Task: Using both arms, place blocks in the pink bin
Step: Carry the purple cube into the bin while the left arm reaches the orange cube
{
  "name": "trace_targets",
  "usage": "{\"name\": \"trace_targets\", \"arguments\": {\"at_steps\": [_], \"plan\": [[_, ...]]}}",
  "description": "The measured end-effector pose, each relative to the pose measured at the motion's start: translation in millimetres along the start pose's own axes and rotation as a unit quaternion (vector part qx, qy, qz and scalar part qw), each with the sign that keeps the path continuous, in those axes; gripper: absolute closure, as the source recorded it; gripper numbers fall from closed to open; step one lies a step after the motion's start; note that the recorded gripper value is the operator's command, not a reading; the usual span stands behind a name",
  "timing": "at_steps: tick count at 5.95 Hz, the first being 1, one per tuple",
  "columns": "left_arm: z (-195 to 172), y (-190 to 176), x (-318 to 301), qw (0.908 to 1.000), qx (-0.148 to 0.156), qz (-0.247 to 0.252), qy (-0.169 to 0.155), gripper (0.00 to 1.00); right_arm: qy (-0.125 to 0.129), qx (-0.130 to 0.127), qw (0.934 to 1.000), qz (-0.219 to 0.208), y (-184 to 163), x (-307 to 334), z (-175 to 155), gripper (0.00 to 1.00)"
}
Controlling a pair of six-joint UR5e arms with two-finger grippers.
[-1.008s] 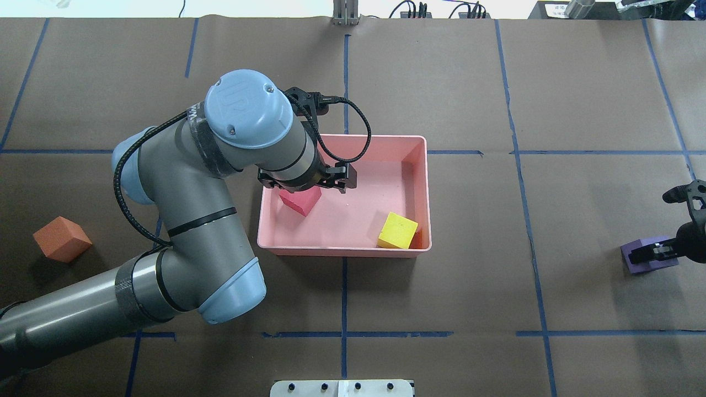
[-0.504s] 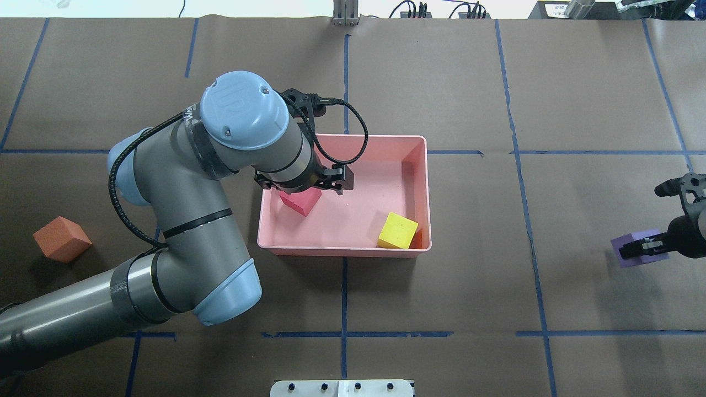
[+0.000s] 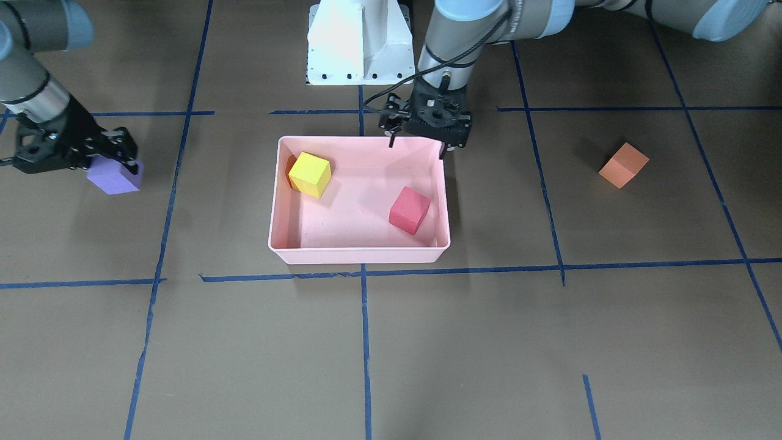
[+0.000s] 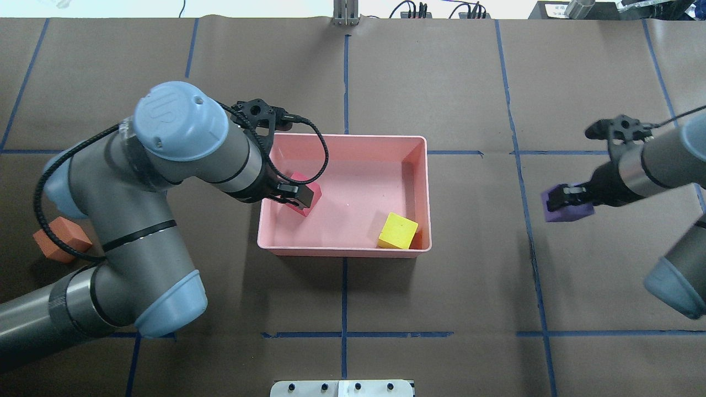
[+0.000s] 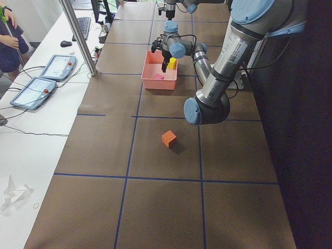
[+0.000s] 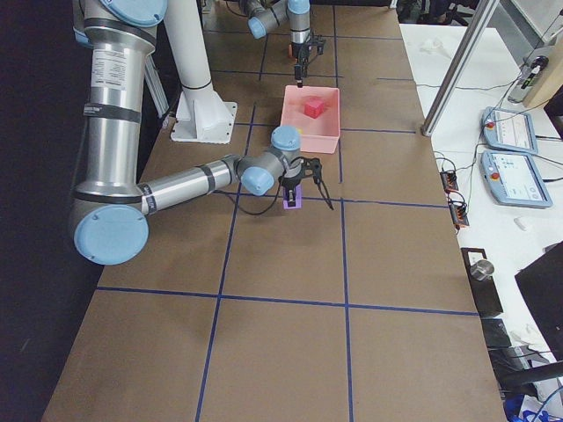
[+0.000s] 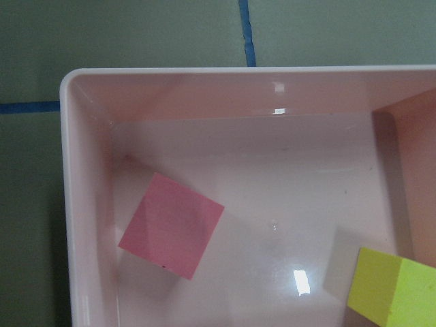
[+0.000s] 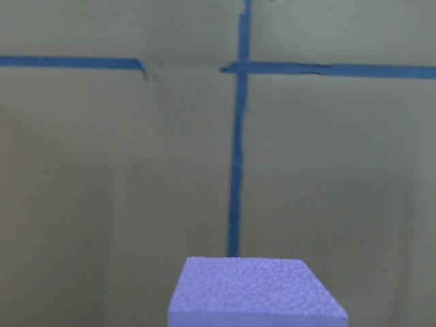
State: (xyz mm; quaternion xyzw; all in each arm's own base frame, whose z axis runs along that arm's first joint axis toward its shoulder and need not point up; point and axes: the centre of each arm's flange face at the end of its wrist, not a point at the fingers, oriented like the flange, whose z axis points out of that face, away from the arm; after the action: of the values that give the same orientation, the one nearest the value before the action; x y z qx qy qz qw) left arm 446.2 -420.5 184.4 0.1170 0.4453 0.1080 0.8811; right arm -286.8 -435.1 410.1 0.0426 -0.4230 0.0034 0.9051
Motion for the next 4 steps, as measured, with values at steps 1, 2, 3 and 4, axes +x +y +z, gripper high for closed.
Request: {"name": "trace_targets", "arguments": {"at_steps": [1, 2, 3, 4], "plan": [[-7.9, 0.3, -38.5, 0.9992, -0.011, 0.039, -0.001, 0.0, 0.005, -0.01, 0.9996, 0.028, -25.7, -77.7, -15.7, 0.75], [-16.8, 1.6, -87.2, 0.9971, -0.02, 0.073, -0.006, 0.0, 0.011, -0.018, 0.9983, 0.054, -39.9, -148.8, -29.1, 0.76], [-25.2, 6.4, -138.3, 0.9944, -0.028, 0.101, -0.016, 0.0, 0.014, -0.017, 0.9964, 0.082, -50.9, -211.0, -32.0, 0.75], [-29.5, 16.1, -186.7, 0.9914, -0.035, 0.124, -0.022, 0.0, 0.016, -0.012, 0.994, 0.107, -59.9, -269.0, -25.5, 0.26]]}}
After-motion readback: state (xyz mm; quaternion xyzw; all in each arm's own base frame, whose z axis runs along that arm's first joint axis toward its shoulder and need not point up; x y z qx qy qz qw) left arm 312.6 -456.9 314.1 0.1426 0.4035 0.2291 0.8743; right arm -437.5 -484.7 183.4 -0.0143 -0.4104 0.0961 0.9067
